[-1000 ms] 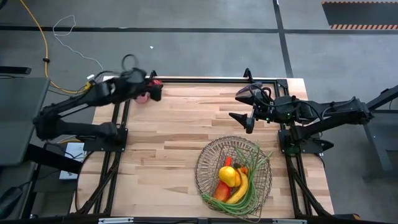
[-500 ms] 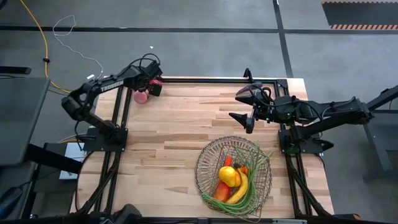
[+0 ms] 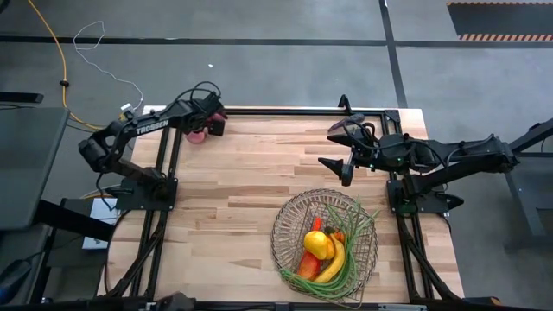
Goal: Build produce basket
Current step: Put the peach into the wire basket
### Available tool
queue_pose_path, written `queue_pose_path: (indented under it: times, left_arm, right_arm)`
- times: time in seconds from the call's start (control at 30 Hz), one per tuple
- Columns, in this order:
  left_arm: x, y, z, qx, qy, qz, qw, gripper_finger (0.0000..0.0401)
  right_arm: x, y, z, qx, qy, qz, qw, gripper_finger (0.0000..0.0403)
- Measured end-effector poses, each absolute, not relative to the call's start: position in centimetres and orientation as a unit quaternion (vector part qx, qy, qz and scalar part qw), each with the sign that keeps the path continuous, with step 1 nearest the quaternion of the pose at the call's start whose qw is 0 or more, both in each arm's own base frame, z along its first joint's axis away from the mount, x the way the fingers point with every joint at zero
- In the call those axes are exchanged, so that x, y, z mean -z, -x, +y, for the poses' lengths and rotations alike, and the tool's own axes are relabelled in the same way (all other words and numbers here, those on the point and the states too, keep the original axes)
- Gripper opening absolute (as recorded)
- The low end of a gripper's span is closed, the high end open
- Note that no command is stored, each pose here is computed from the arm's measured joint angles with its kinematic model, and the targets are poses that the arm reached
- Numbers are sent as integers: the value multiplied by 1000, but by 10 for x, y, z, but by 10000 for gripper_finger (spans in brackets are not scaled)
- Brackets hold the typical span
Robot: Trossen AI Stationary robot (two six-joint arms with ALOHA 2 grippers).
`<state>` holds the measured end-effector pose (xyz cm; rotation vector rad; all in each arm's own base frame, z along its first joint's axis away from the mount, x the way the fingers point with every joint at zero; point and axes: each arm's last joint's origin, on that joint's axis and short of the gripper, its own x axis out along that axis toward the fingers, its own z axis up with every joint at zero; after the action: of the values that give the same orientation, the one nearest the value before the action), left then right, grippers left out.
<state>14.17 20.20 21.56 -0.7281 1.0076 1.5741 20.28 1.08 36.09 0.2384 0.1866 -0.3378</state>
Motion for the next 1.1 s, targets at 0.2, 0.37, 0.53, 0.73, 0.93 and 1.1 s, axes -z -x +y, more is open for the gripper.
queue_pose_path:
  times: [0.2,0.37,0.53,0.73,0.93,1.1]
  left_arm:
    - [-210,-140,195,-674,308,395,543,328]
    - [-203,-142,193,-697,289,371,541,328]
    - [-199,-144,193,-718,293,336,535,328]
    - [-203,-145,184,-729,310,314,523,328]
    - [-213,-148,159,-771,269,279,505,328]
    - [-204,-146,159,-779,262,287,493,328]
  right_arm:
    - [-361,-203,11,167,-119,92,974,383]
    - [-361,-203,11,168,-124,92,974,383]
    - [-361,-203,11,170,-145,88,971,383]
    - [-361,-203,11,170,-144,88,971,383]
    - [-361,-203,11,169,-139,89,972,383]
    - [-361,-203,11,167,-119,92,974,383]
